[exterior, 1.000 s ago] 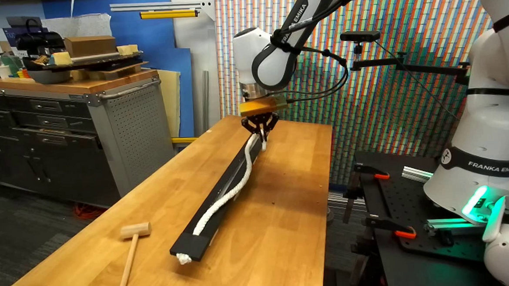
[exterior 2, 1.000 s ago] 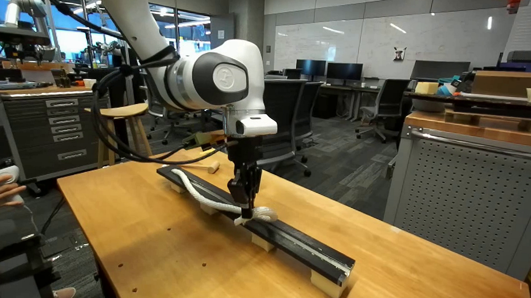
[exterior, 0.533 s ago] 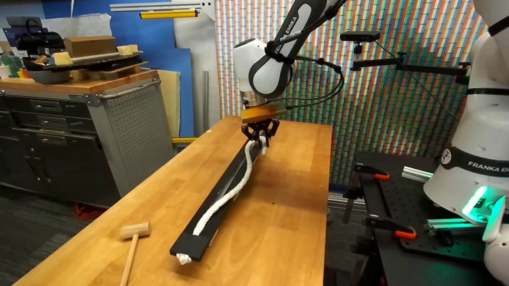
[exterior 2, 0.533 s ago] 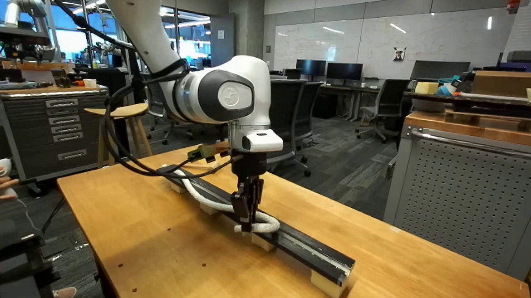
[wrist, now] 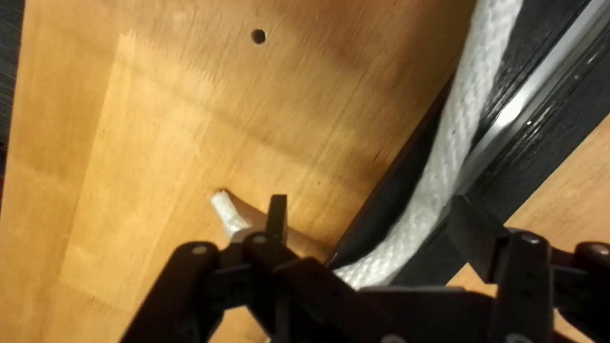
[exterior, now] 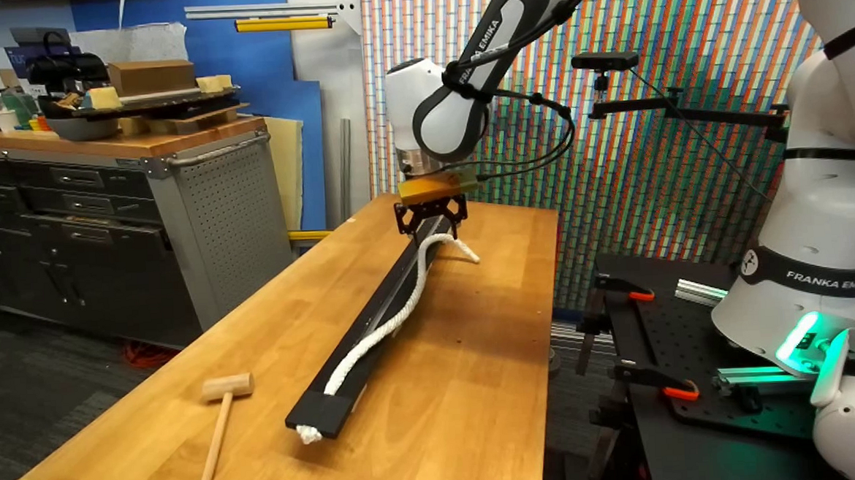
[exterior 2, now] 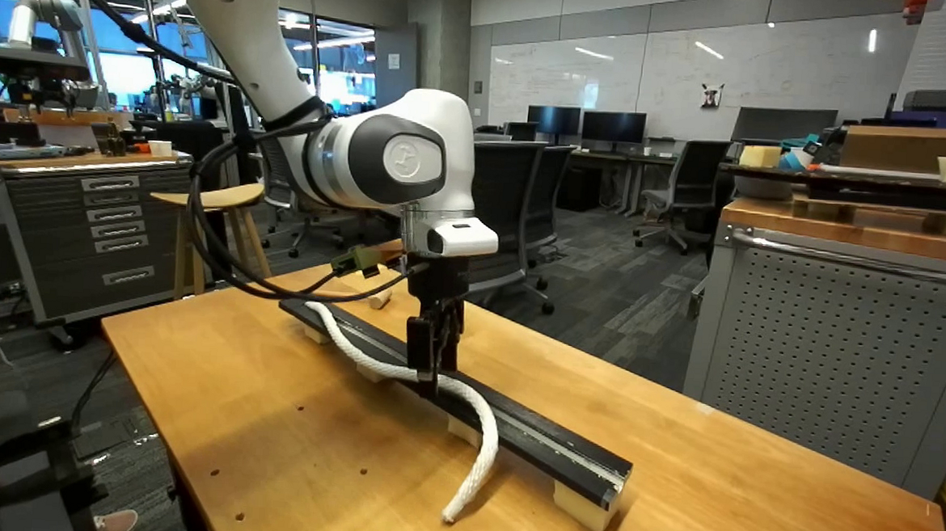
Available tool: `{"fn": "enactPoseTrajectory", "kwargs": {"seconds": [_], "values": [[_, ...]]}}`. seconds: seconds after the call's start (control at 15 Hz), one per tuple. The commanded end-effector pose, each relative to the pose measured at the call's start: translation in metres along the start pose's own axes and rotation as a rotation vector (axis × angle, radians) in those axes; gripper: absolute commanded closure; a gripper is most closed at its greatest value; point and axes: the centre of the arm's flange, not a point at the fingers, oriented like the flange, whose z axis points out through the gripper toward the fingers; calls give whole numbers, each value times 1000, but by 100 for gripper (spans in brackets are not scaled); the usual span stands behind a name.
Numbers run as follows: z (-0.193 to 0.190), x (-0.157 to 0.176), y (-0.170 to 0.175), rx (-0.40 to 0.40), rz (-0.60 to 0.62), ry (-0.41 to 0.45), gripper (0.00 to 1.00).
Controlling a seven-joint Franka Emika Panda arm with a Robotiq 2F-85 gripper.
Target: Align the rope with the black object.
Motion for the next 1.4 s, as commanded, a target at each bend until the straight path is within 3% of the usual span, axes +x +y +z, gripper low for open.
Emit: {"fn": "enactPoseTrajectory", "kwargs": {"seconds": [0.0, 0.13, 0.2, 0.4, 0.8, 1.33], "values": [[-26, -35, -17, 12, -104, -11, 0], [-34, -70, -34, 33, -193, -28, 0], [-16, -45, -29, 19, -124, -4, 0], [-23, -75, -43, 29, -183, -9, 0], [-22, -70, -40, 27, -186, -9, 0], [-5, -23, 23, -5, 276, -19, 0]]}}
